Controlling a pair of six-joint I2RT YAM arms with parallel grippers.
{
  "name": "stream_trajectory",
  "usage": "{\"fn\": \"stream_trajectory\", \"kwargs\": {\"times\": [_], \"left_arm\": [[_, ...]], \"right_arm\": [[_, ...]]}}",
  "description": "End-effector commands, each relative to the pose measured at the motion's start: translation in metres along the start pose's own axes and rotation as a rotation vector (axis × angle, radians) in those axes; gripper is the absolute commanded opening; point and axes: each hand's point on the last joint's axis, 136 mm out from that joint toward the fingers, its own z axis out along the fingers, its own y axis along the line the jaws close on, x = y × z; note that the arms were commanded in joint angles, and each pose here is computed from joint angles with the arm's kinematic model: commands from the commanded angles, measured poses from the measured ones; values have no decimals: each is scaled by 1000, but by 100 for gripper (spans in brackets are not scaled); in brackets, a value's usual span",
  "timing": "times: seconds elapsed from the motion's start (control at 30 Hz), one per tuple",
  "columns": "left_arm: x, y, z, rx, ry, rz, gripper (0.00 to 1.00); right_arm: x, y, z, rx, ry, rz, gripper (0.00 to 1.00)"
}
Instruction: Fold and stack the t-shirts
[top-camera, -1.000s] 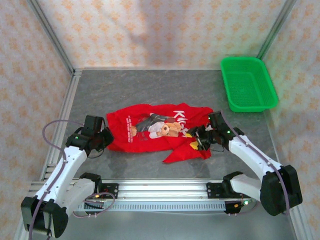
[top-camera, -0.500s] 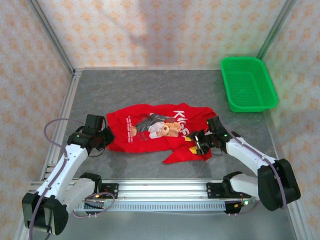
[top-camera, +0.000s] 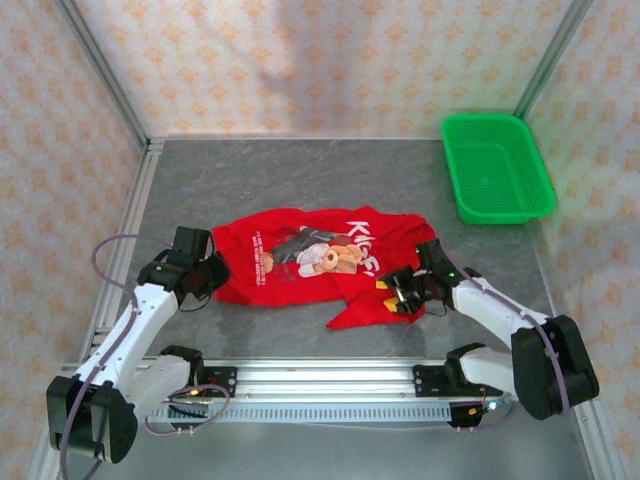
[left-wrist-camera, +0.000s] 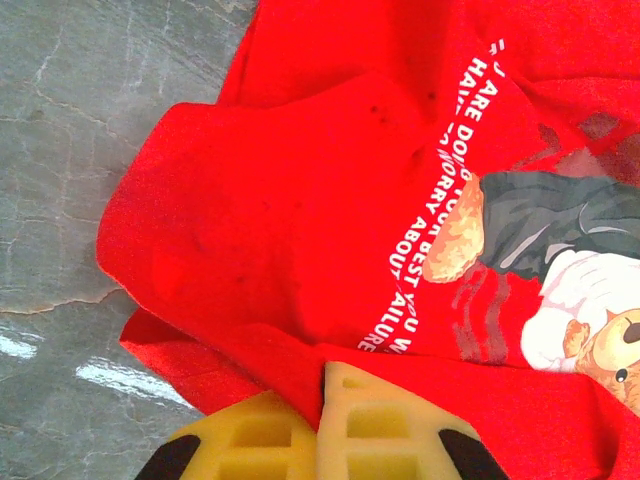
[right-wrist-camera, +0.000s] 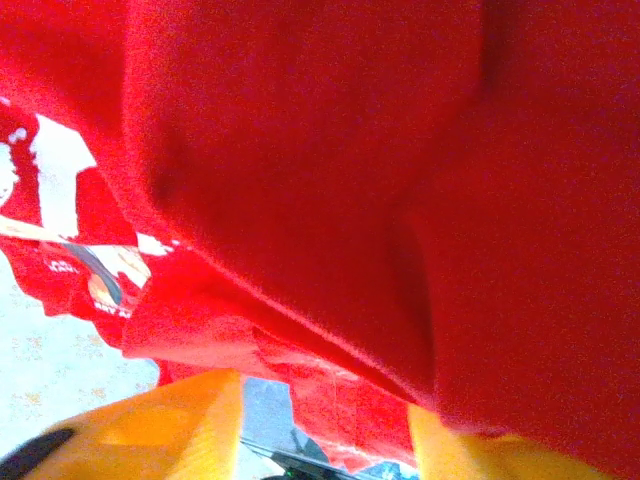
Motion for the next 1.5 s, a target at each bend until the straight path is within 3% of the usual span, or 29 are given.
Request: {"fn": "stream_trajectory", "kwargs": {"times": [0.0,0.47,0.67,0.73,0.87,1.27,1.47], "left_arm": [[-2,-2,1,10,-4,23,0],[4,3,7,1,9,21,0],[3,3,6,3,7,21,0],[4,3,7,2,11,20,0],[5,4,9,2,12,19,0],[6,4,13,4,20,18,0],[8,5,11,2,21,18,0]], "right_arm": [[-6,-9,2,48,-23,19,38],[-10,-12,-1,66,-44,6,0],[-3,-5,-21,55,-70,-20,0],[-1,3,-27,24,-83,-21,13],[-2,13,-34,29,-99,-67,24],[-13,8,-35,256,-61,-414,34],[-21,15,-25,269,-44,-547,35]]}}
